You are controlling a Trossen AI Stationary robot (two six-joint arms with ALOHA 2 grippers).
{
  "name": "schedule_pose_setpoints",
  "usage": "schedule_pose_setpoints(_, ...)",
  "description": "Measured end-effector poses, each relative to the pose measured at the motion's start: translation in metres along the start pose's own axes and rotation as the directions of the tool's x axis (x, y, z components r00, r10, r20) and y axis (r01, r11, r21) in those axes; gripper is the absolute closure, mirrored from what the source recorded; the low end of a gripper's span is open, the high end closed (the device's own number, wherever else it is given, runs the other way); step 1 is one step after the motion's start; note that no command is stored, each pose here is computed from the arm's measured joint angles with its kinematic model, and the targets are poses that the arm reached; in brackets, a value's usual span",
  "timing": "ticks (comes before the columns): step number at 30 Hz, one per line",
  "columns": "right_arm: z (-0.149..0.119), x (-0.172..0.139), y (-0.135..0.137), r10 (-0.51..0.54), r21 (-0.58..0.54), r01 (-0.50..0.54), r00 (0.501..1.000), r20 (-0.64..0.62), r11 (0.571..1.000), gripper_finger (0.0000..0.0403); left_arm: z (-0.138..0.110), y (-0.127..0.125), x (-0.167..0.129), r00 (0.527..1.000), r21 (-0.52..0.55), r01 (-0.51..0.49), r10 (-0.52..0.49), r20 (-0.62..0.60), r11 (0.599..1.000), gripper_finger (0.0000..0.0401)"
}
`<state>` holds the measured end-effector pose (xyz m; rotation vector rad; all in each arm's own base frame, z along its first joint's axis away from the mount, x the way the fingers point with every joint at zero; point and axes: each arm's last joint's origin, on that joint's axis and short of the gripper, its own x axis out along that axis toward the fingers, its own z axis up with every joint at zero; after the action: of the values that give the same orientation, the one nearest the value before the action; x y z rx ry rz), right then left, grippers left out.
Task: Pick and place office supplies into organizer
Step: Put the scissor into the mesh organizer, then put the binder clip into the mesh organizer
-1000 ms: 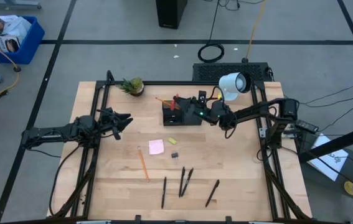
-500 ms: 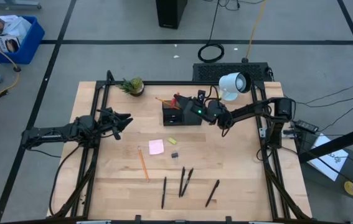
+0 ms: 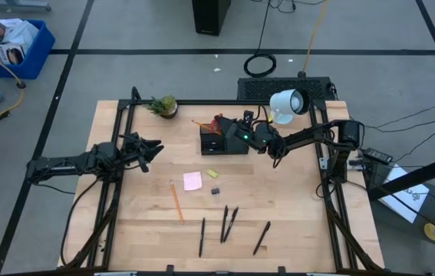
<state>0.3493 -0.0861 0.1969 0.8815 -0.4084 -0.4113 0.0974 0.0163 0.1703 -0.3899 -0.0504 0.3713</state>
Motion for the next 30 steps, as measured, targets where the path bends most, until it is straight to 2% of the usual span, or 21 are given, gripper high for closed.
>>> schedule_pose_setpoints(6, -0.001, 0.0, 0.0, -0.006, -0.006, 0.005, 1.0, -0.005, 1.0, 0.0223, 0.0, 0.0, 0.0, 1.0, 0.0, 0.0, 0.0, 0.0, 1.0, 0.0254)
schedule_pose_setpoints(14, -0.003, 0.0, -0.003, -0.026, -0.025, 0.025, 0.999, -0.032, 0.999, 0.0176, 0.0, 0.0, 0.0, 1.0, 0.0, 0.0, 0.0, 0.0, 1.0, 0.0254)
schedule_pose_setpoints(19, -0.007, 0.0, -0.019, -0.129, 0.049, 0.138, 0.98, -0.153, 0.989, 0.0167, 0.0, 0.0, 0.0, 1.0, 0.0, 0.0, 0.0, 0.0, 1.0, 0.0254)
schedule_pose_setpoints(22, -0.002, 0.003, -0.02, -0.097, 0.075, 0.11, 0.983, -0.157, 0.991, 0.017, 0.0, 0.0, 0.0, 1.0, 0.0, 0.0, 0.0, 0.0, 1.0, 0.0254)
schedule_pose_setpoints(25, -0.002, 0.003, -0.019, -0.089, 0.037, 0.095, 0.984, -0.153, 0.995, 0.0171, 0.0, 0.0, 0.0, 1.0, 0.0, 0.0, 0.0, 0.001, 1.0, 0.0254)
schedule_pose_setpoints(30, 0.0, 0.003, -0.019, -0.035, 0.061, 0.051, 0.973, -0.229, 0.997, 0.017, 0.0, 0.0, 0.0, 1.0, 0.0, 0.0, 0.0, 0.0, 1.0, 0.0254)
